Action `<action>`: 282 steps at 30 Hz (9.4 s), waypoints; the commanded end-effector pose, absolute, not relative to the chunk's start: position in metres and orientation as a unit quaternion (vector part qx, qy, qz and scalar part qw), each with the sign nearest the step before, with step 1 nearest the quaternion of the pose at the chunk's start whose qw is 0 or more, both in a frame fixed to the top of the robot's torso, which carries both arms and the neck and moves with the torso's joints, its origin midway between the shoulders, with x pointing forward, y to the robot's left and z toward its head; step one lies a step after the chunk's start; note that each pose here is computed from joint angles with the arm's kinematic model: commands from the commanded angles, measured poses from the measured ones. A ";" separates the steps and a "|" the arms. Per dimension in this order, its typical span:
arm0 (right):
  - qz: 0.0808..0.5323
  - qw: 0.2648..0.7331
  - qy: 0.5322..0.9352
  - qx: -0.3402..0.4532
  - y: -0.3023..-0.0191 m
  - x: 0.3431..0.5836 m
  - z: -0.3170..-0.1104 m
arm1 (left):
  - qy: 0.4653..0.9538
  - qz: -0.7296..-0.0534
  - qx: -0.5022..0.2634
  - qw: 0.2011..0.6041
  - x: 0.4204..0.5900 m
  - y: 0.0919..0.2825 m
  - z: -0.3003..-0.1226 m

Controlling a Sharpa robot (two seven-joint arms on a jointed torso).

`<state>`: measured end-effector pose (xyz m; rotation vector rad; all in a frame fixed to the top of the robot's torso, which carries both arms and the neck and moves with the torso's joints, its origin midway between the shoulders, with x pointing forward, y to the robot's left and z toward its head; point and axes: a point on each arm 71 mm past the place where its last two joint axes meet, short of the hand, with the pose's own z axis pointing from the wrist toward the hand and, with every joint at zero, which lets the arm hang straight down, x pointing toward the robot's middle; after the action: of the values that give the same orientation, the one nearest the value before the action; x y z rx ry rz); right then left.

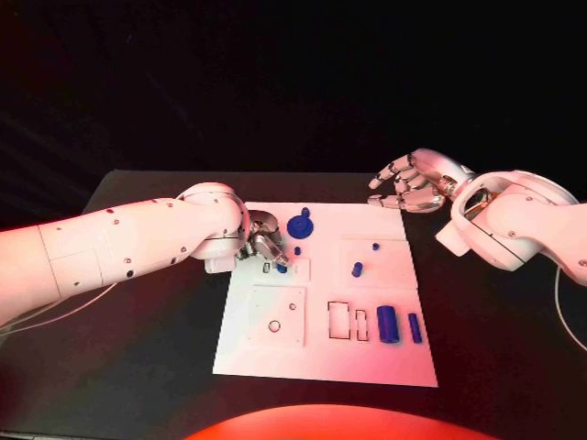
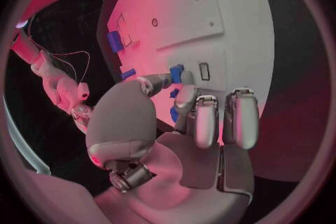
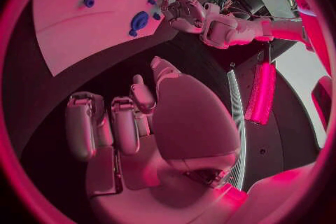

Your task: Assemble the parts on the task board

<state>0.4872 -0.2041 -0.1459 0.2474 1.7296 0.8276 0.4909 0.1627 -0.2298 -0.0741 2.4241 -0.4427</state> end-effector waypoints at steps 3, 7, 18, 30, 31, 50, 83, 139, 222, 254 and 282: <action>0.354 0.566 0.738 0.097 -0.203 0.486 -0.146 | 0.930 -0.169 -0.027 0.325 0.490 0.161 -0.232; 0.356 0.568 0.736 0.097 -0.203 0.486 -0.146 | 0.931 -0.168 -0.025 0.322 0.490 0.161 -0.232; 0.357 0.572 0.732 0.099 -0.203 0.486 -0.145 | 0.933 -0.165 -0.025 0.319 0.491 0.162 -0.234; 0.354 0.575 0.731 0.099 -0.203 0.486 -0.145 | 0.933 -0.163 -0.025 0.321 0.492 0.162 -0.235; 0.354 0.575 0.731 0.099 -0.203 0.486 -0.145 | 0.933 -0.163 -0.025 0.321 0.492 0.162 -0.235; 0.353 0.576 0.731 0.100 -0.205 0.485 -0.145 | 0.933 -0.160 -0.024 0.322 0.490 0.167 -0.235; 0.347 0.574 0.734 0.107 -0.209 0.489 -0.147 | 0.895 -0.184 -0.124 0.387 0.544 0.211 -0.168; 0.351 0.571 0.735 0.102 -0.202 0.488 -0.147 | 0.925 -0.155 -0.111 0.328 0.561 0.203 -0.215; 0.346 0.566 0.741 0.107 -0.211 0.488 -0.150 | 0.893 -0.219 -0.077 0.387 0.485 0.202 -0.219; 0.347 0.564 0.742 0.107 -0.211 0.488 -0.151 | 0.910 -0.168 -0.014 0.379 0.474 0.199 -0.231; 0.346 0.563 0.743 0.106 -0.211 0.488 -0.151 | 0.916 -0.183 -0.032 0.357 0.473 0.198 -0.235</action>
<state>0.4886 -0.2127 -0.1507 0.2663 1.7412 0.8064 0.4760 0.1997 -0.2313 -0.0669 2.3217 -0.4471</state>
